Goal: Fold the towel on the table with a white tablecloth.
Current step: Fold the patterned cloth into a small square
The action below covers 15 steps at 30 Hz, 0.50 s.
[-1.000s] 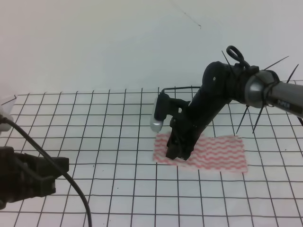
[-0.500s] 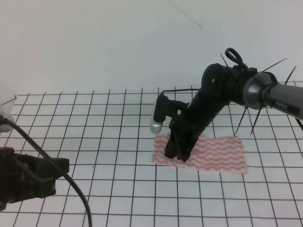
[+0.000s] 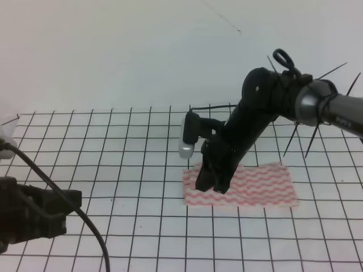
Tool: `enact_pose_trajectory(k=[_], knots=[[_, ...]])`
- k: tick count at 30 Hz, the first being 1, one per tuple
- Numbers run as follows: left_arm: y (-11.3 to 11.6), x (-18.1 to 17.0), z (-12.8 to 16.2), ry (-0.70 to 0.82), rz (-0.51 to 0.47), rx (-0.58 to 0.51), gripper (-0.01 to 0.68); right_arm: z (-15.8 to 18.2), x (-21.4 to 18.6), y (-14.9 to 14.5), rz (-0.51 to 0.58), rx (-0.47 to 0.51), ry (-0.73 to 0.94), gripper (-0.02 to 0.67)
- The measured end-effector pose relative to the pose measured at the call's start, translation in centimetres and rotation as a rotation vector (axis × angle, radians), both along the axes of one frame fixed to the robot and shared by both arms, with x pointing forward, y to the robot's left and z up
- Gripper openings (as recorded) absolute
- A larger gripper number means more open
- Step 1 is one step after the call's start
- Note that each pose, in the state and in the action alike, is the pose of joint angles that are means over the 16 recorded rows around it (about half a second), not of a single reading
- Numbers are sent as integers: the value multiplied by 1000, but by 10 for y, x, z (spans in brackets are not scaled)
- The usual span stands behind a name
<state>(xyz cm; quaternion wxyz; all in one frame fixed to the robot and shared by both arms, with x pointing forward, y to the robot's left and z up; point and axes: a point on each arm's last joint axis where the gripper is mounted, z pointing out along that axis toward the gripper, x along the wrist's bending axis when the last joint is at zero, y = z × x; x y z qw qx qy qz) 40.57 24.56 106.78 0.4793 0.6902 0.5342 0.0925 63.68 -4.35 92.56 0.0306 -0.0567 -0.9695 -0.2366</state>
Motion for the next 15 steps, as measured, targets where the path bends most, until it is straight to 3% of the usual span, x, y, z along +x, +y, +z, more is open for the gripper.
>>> enact_pose_trajectory(k=[15], knots=[[0, 0, 0, 0, 1, -1, 0, 10, -8, 1, 54, 21, 43, 17]])
